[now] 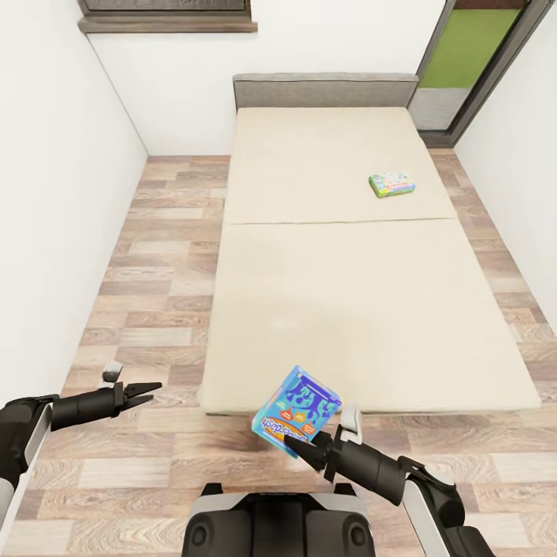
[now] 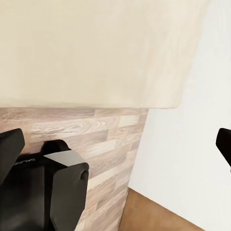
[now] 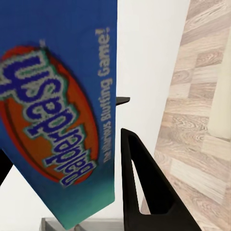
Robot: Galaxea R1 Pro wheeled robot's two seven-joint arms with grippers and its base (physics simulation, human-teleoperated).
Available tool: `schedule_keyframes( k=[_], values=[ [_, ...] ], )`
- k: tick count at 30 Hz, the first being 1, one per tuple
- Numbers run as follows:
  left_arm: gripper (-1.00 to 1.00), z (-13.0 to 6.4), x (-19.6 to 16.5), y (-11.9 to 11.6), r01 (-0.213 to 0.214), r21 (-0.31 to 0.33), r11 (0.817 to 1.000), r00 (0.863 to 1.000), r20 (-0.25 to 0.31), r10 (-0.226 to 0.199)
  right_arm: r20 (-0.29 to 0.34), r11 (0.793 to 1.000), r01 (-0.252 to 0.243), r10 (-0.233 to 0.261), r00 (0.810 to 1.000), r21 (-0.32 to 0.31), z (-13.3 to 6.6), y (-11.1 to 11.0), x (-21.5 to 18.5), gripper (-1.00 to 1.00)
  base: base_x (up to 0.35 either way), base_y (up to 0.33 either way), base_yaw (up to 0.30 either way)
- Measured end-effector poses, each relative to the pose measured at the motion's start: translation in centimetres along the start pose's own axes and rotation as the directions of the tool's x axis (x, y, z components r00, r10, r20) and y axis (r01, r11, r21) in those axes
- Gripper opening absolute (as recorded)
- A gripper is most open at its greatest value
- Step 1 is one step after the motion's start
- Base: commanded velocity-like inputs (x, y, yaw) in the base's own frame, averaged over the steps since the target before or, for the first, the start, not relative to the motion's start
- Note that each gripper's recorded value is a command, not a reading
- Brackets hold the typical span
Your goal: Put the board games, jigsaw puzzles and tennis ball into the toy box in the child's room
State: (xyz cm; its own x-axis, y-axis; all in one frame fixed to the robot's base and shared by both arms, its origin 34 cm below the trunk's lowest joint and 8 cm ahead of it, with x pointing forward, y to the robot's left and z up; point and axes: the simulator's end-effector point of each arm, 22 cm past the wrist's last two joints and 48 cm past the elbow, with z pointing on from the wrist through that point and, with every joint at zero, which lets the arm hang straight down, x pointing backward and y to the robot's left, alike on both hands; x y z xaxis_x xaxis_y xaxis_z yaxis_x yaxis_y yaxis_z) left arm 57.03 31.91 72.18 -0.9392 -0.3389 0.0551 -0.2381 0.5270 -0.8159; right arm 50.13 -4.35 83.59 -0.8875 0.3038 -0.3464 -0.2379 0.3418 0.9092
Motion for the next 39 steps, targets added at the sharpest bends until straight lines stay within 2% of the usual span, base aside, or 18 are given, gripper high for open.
schedule_keyframes(
  k=[19,39],
  values=[
    [1.0,-0.5,-0.8,-1.5,-0.023,0.015,1.0,1.0,0.02,0.022,0.008,1.0,0.03,-0.03,1.0,-0.005,-0.1,0.9,-0.8,-1.0,0.0,0.0,0.0],
    [1.0,-0.2,-0.9,-3.2,-0.043,0.036,0.998,0.999,0.028,0.042,0.029,0.998,0.058,-0.058,0.998,0.0,-0.7,1.4,-2.1,-1.0,0.0,0.0,0.0]
  ],
)
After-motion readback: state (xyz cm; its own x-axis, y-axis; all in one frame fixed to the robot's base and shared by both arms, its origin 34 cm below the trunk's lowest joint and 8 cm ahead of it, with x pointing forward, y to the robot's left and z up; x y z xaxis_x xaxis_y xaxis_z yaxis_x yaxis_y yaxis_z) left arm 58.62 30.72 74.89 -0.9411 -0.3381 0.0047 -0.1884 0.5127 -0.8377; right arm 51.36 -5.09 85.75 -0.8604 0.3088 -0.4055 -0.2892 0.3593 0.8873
